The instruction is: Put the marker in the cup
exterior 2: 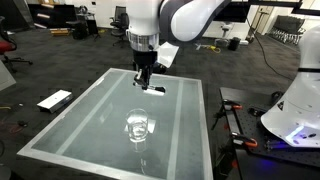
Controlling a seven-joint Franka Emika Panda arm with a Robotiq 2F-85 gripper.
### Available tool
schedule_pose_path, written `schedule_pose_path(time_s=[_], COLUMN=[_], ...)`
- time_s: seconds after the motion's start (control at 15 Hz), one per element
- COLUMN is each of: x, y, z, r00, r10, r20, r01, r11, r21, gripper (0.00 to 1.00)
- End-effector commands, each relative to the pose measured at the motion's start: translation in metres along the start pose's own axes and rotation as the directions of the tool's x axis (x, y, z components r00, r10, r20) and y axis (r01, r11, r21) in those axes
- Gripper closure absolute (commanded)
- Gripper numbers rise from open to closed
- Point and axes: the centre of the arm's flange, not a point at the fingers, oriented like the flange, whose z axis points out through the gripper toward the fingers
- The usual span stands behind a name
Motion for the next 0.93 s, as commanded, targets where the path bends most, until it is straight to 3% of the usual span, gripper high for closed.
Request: schedule_pose_path(time_s=[0.0,0.2,0.4,0.6,0.87], x=[-0.001,0.000,-0.001,-0.004,-0.004], y=[0.013,0.023,0.029,0.026,0.023], z=[-0.002,-0.002,-0.002,-0.006,-0.015], r00=[0.993,0.972,0.933,0.871,0.768], r10=[-0.071,-0.159,-0.262,-0.357,-0.451], r20=[-0.089,-0.172,-0.245,-0.337,-0.454], r01=[0.077,0.184,0.315,0.446,0.604], r11=[0.995,0.973,0.926,0.862,0.745], r21=[0.067,0.141,0.209,0.242,0.283], gripper=[0.95,0.95,0.95,0.95,0.95])
